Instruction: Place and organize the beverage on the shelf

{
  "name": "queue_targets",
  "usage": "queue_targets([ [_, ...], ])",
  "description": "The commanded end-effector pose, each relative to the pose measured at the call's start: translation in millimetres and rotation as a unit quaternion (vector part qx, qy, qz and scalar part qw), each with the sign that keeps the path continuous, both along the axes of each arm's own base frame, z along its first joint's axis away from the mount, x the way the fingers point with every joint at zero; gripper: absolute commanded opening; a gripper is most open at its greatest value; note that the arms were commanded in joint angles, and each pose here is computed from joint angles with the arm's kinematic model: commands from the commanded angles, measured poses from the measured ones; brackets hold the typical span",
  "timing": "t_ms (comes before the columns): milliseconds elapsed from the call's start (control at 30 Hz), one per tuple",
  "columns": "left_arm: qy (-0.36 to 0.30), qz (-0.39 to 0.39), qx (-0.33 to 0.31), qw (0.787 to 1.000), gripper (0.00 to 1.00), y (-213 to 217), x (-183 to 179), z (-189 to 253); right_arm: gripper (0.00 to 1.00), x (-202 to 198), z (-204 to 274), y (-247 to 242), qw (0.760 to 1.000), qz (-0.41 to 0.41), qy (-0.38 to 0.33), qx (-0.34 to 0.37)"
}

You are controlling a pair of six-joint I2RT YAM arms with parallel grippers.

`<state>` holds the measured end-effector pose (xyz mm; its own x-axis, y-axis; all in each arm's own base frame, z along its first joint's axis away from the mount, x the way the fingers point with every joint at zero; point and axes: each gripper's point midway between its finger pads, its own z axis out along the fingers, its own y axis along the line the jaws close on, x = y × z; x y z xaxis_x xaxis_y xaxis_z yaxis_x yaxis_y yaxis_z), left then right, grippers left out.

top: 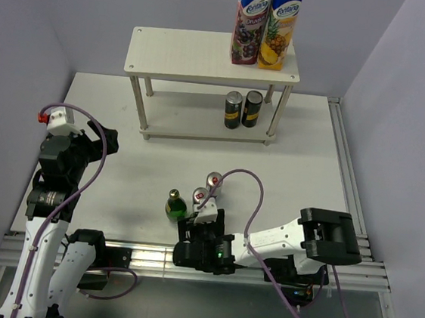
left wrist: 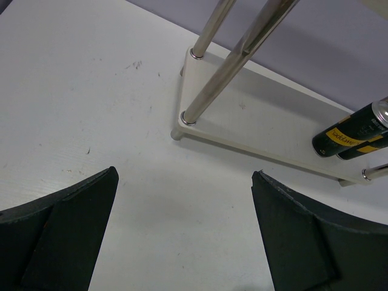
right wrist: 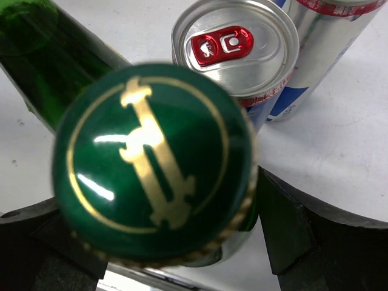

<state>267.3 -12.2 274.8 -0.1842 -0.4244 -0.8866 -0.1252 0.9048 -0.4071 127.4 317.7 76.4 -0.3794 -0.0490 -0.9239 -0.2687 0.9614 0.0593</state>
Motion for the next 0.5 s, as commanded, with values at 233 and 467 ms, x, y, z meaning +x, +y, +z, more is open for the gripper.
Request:
queue_targets([
  [233, -0.03, -0.007, 0.002, 1.0, 0.99, -1.4, 1.0, 17.4, 0.55, 5.6, -9.8, 5.4, 1.0, -0.02, -0.014, 0.01],
  [467, -0.031, -0.006, 0.003, 0.999, 0.99, -0.8, 0.4, 17.7, 0.01, -0.8, -1.8, 9.6, 1.0, -0.009, -0.005, 0.007],
])
